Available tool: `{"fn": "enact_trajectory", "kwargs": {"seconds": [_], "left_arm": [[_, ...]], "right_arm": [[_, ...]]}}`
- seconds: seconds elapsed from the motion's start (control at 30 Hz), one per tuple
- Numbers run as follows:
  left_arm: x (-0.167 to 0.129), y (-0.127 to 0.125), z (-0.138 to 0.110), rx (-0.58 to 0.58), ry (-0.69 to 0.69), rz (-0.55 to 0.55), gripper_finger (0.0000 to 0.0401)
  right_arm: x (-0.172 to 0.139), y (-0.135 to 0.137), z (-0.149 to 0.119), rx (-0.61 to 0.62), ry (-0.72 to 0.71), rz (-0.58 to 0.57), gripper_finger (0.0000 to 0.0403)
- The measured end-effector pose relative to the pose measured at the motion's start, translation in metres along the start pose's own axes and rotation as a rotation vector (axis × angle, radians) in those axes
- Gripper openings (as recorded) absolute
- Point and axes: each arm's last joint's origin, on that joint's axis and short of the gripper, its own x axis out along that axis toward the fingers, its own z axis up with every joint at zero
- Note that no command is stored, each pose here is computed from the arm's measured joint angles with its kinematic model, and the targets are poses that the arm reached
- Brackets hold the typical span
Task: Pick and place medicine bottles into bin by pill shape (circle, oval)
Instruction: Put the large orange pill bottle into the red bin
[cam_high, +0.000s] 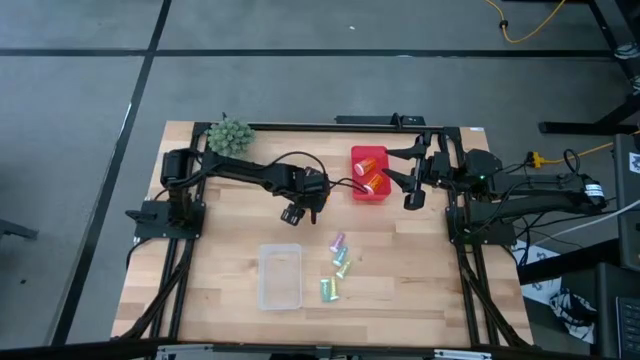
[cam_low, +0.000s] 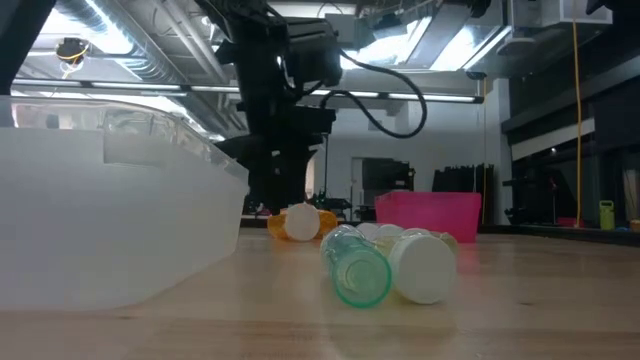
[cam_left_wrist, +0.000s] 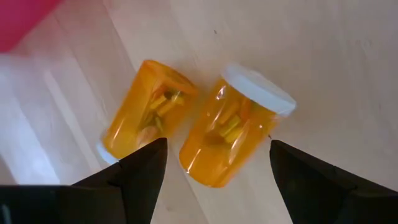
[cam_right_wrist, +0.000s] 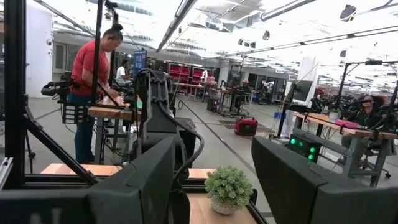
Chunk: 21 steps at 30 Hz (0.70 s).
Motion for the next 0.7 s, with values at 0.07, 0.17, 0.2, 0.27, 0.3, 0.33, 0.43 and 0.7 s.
{"fn": "enact_trajectory", "kwargs": {"seconds": [0.07, 0.17, 0.2, 0.27, 0.3, 0.33, 0.43, 0.7], "left_arm": [[0.000, 0.000, 0.000, 0.004, -0.005, -0.010, 0.0275], [0.000, -0.001, 0.000, -0.010, -0.014, -0.027, 0.0275], [0.000, -0.001, 0.001, -0.011, -0.018, -0.027, 0.0275], [0.000, 0.000, 0.001, -0.012, -0.026, -0.025, 0.0275], [0.000, 0.000, 0.002, -0.013, -0.033, -0.026, 0.0275], [0.003, 0.000, 0.002, -0.014, -0.037, -0.033, 0.0275], [0.013, -0.003, 0.002, -0.037, -0.032, -0.083, 0.0275], [0.027, -0.004, 0.003, -0.035, 0.016, -0.049, 0.0275]], "right_arm": [[0.000, 0.000, 0.000, 0.000, 0.000, 0.000, 0.0217], [0.000, 0.000, 0.000, -0.001, 0.000, 0.000, 0.0217], [0.000, 0.000, 0.000, -0.001, 0.000, 0.000, 0.0217], [0.000, 0.000, 0.000, -0.001, 0.000, 0.000, 0.0217], [0.000, 0.000, 0.000, -0.001, 0.000, 0.000, 0.0217], [0.000, 0.000, 0.000, -0.001, 0.000, 0.000, 0.0217], [0.000, 0.000, 0.000, 0.000, 0.000, 0.000, 0.0217], [0.000, 0.000, 0.000, -0.001, 0.001, 0.001, 0.0217]]}}
